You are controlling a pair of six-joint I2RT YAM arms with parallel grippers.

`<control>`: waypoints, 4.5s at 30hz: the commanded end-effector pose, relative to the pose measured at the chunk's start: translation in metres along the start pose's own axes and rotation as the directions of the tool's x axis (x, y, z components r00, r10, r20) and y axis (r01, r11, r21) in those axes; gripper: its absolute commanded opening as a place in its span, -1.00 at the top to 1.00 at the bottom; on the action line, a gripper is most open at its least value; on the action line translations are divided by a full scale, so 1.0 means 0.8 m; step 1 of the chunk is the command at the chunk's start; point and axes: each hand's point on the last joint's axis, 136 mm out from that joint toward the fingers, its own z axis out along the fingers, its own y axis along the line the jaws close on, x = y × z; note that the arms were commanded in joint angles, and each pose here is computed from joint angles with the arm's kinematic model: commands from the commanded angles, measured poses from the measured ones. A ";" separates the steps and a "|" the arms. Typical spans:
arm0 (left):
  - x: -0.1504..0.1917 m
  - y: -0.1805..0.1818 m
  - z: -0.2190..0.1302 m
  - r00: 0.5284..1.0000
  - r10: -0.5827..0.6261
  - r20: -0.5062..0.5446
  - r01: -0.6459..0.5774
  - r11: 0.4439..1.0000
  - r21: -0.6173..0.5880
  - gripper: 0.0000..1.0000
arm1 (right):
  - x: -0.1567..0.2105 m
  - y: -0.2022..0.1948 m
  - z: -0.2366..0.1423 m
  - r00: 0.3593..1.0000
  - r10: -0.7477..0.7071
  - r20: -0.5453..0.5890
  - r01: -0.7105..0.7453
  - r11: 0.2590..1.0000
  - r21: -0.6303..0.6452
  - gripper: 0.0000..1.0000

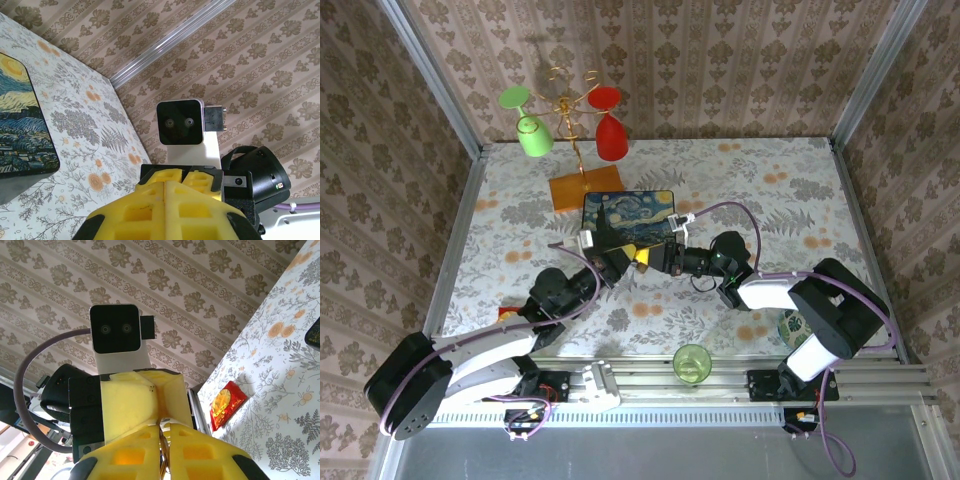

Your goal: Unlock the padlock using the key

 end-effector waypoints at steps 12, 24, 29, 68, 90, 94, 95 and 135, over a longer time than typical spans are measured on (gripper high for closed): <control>0.011 0.043 -0.013 1.000 -0.003 -0.019 0.000 0.991 -0.132 0.19 | 0.000 -0.003 -0.009 1.000 -0.020 0.016 0.020 1.000 0.009 1.00; 0.013 0.087 -0.056 0.994 0.086 -0.072 -0.107 0.919 -0.380 -1.00 | 0.051 -0.073 -0.030 0.993 0.078 -0.091 -0.056 0.973 0.224 1.00; 0.042 0.122 -0.052 0.994 0.024 -0.108 -0.069 0.898 -0.435 -1.00 | 0.072 -0.106 -0.049 0.981 0.124 -0.152 -0.054 0.915 0.400 1.00; 0.098 0.242 0.030 0.995 -0.091 0.030 0.093 0.845 -0.526 0.04 | 0.075 -0.129 -0.122 0.987 0.122 -0.104 -0.042 0.822 0.567 1.00; 0.097 0.250 0.022 0.995 -0.074 -0.070 0.016 0.796 -0.605 0.96 | 0.064 -0.133 -0.114 0.988 0.130 -0.085 -0.062 0.830 0.554 1.00; 0.084 0.237 0.025 0.996 -0.049 -0.080 -0.007 0.810 -0.586 1.00 | 0.066 -0.136 -0.110 0.986 0.143 -0.084 -0.075 0.837 0.542 1.00; 0.082 0.232 0.026 0.995 -0.058 -0.080 0.001 0.817 -0.577 1.00 | 0.065 -0.137 -0.109 0.986 0.147 -0.083 -0.079 0.837 0.541 1.00; 0.066 0.210 0.050 0.922 -0.375 0.099 0.379 0.817 -0.435 1.00 | 0.064 -0.215 -0.086 0.965 0.201 0.168 -0.256 0.855 0.450 1.00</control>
